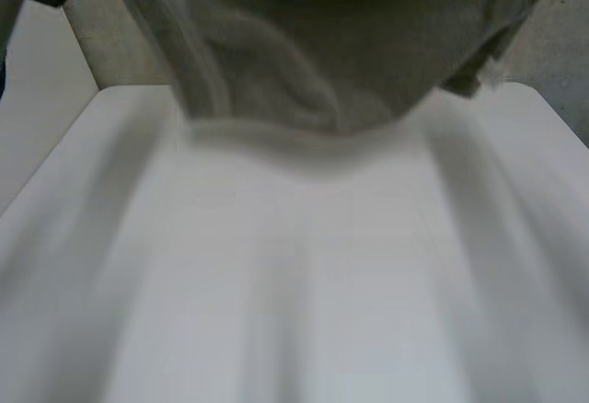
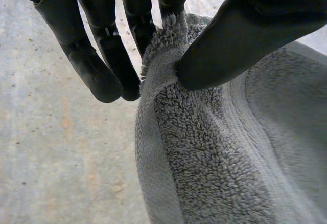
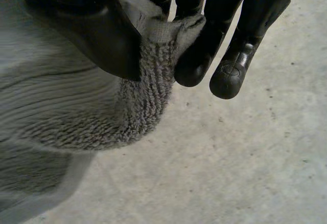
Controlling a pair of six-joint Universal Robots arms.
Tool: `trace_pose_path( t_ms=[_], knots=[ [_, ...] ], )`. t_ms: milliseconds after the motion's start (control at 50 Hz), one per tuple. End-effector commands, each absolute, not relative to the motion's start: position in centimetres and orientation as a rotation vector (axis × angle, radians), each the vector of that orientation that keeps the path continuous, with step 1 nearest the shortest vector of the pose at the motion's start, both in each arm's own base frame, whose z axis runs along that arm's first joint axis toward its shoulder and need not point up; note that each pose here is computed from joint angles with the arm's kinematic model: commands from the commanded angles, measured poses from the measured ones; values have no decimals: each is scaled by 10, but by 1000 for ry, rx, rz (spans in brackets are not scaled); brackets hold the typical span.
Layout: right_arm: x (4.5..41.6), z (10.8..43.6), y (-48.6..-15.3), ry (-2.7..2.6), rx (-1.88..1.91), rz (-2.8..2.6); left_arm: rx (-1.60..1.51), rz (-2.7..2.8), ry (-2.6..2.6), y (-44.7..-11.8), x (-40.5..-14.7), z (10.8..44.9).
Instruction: Fold the towel.
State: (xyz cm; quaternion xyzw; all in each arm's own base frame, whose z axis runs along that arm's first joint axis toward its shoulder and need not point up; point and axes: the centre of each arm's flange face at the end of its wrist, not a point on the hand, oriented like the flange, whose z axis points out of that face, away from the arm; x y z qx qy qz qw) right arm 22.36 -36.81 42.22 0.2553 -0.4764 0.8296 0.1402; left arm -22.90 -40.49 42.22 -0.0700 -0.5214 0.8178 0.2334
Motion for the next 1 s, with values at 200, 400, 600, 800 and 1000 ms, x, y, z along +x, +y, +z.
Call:
trace_pose_path(
  t_ms=[200,400,600,800,1000],
  knots=[
    [222,297,-347,-1899,1179,1856,-476,1884,-2030,-388,-223,276],
    [209,279,-306,-2013,1228,1745,-571,1703,-2116,-341,-207,231],
    [173,311,-290,-2015,1100,1726,-541,1801,-2071,-312,-183,267],
    [163,311,-295,-2075,1112,1670,-475,1843,-2111,-318,-165,271],
    [174,260,-345,-2210,1162,1580,-548,1678,-2146,-346,-203,222]
  ],
)
